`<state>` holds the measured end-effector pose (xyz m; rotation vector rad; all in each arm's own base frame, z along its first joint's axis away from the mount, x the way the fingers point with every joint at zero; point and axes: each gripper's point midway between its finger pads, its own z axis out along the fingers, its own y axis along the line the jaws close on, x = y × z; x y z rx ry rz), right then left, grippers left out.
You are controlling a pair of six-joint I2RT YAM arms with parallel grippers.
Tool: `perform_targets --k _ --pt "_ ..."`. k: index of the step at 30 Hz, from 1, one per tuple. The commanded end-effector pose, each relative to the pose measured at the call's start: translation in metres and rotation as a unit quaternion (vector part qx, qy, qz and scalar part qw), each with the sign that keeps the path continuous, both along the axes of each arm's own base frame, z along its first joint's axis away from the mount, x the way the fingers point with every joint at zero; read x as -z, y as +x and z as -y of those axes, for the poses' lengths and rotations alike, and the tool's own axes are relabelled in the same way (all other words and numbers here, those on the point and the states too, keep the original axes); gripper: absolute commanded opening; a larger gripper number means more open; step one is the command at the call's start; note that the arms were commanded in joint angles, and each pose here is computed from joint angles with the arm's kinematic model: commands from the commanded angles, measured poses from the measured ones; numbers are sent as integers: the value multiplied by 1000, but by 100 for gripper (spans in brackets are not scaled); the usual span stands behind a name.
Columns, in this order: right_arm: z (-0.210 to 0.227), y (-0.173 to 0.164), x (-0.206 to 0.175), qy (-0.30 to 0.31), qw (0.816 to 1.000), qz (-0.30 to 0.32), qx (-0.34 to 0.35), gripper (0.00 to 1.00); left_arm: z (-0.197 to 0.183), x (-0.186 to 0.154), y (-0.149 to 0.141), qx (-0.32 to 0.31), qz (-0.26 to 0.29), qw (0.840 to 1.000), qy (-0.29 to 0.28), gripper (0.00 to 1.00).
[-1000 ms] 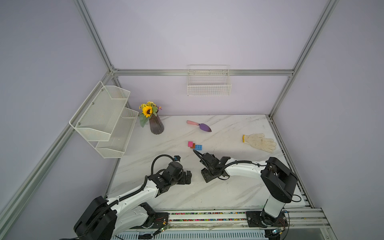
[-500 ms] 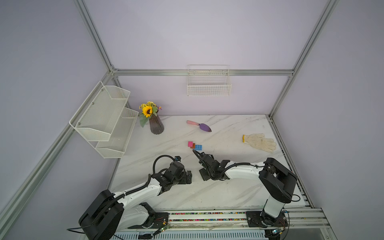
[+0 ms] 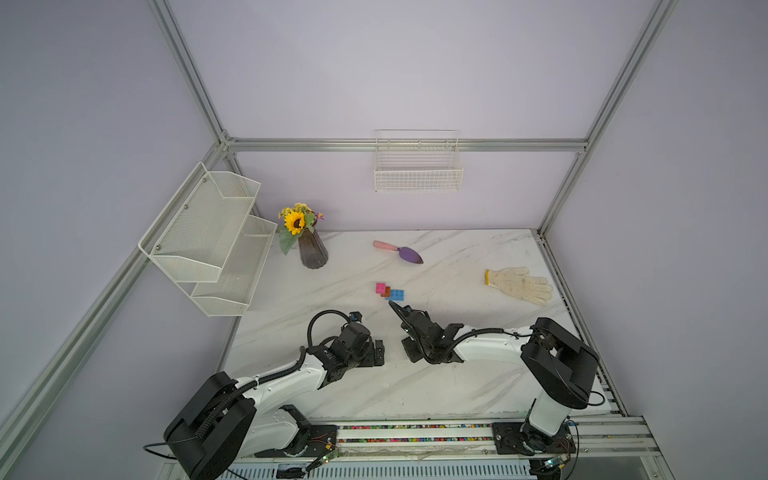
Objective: Assemble the letter v with lego
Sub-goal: Pick up the lego brick from the center of the board.
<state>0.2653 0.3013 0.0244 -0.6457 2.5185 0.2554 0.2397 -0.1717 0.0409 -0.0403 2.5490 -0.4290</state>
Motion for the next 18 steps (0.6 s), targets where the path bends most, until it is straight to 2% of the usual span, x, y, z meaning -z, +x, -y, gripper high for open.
perform_targets --k 1,3,8,10,17,18 --pt "11 -22 28 -32 998 -50 -16 44 5 -14 13 -18 24 999 -19 100" --pt "11 -23 26 -33 998 -50 -19 38 3 -14 14 -21 27 999 -17 100" --pt "11 -21 18 -31 998 -41 -25 15 2 -14 20 -28 29 999 -6 100" --pt "7 -18 12 -31 998 -40 -32 0 2 -13 26 -33 30 999 7 100" --pt "-2 0 -6 -30 998 -35 -40 0 10 -20 57 -51 41 998 25 100" --pt "-4 3 -10 -26 998 -35 -40 0 9 -12 61 -55 34 997 34 100"
